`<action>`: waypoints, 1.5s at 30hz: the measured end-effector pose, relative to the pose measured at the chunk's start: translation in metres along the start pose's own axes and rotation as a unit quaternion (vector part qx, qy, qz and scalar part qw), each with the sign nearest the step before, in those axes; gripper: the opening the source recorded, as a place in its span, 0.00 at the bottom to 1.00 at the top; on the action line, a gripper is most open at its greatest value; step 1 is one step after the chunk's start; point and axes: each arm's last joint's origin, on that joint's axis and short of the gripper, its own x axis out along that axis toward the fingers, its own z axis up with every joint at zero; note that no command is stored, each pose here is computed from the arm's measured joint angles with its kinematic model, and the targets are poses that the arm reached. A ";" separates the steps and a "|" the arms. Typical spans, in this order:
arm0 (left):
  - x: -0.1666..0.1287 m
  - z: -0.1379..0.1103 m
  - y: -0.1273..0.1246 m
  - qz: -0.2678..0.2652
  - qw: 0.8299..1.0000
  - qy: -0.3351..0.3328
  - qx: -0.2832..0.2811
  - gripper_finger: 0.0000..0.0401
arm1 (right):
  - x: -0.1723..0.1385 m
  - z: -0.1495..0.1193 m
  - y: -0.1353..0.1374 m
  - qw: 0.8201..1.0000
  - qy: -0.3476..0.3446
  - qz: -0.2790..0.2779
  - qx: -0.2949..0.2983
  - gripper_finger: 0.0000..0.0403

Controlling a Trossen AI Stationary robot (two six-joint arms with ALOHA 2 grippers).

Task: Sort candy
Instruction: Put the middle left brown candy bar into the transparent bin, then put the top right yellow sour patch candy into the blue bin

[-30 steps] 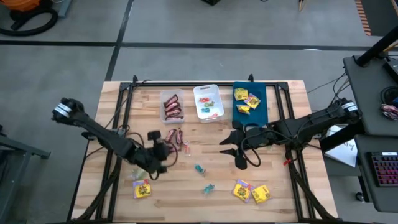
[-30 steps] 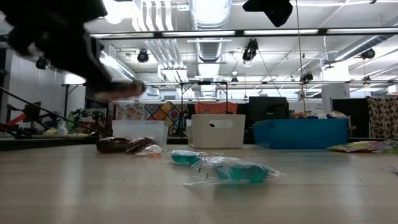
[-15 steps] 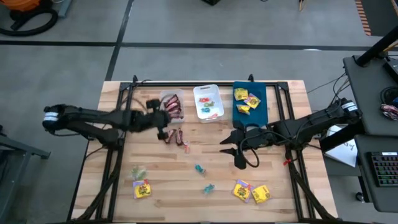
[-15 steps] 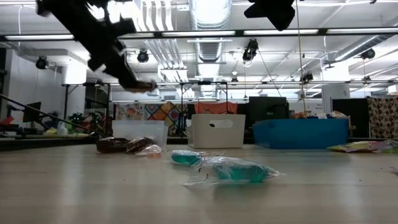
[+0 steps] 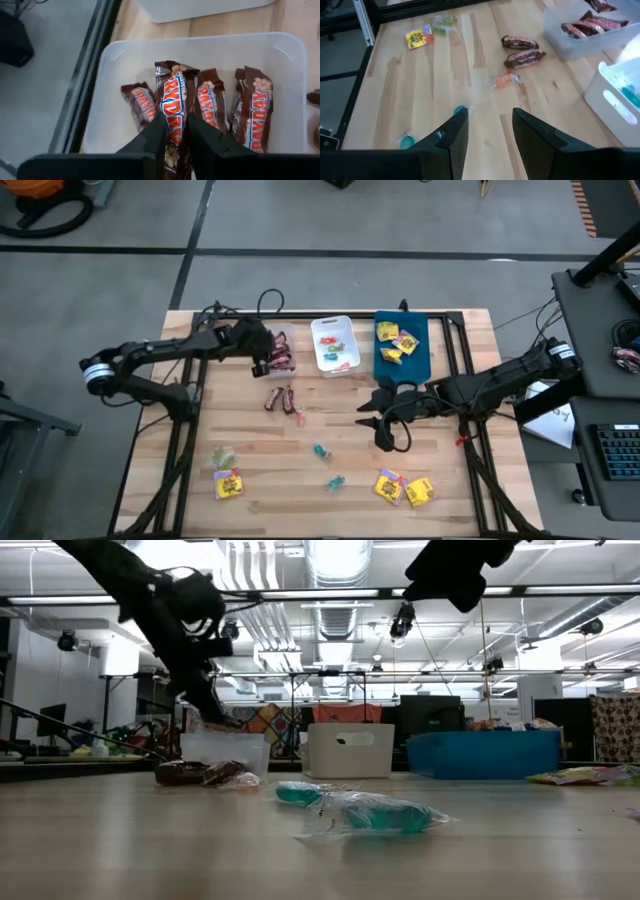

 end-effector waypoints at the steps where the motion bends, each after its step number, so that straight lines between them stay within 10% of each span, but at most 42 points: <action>1: 0.004 0.000 0.001 -0.004 1.000 0.000 0.000 0.12 | 0.000 0.000 0.000 1.000 0.001 0.000 0.004 0.36; 27: 0.025 0.000 -0.001 -0.007 1.000 0.010 -0.005 0.43 | -0.003 -0.023 -0.009 0.969 0.102 -0.070 0.214 0.36; 33: 0.003 0.006 0.005 0.016 0.997 -0.034 -0.064 0.44 | -0.012 -0.044 -0.020 0.919 0.185 -0.166 0.307 0.36; 41: -0.036 0.018 0.014 0.053 0.978 -0.136 -0.151 0.41 | -0.031 -0.073 -0.037 0.799 0.278 -0.371 0.383 0.36; 45: -0.050 0.024 0.016 0.063 0.969 -0.185 -0.154 0.41 | -0.023 -0.077 -0.043 0.785 0.299 -0.399 0.367 0.36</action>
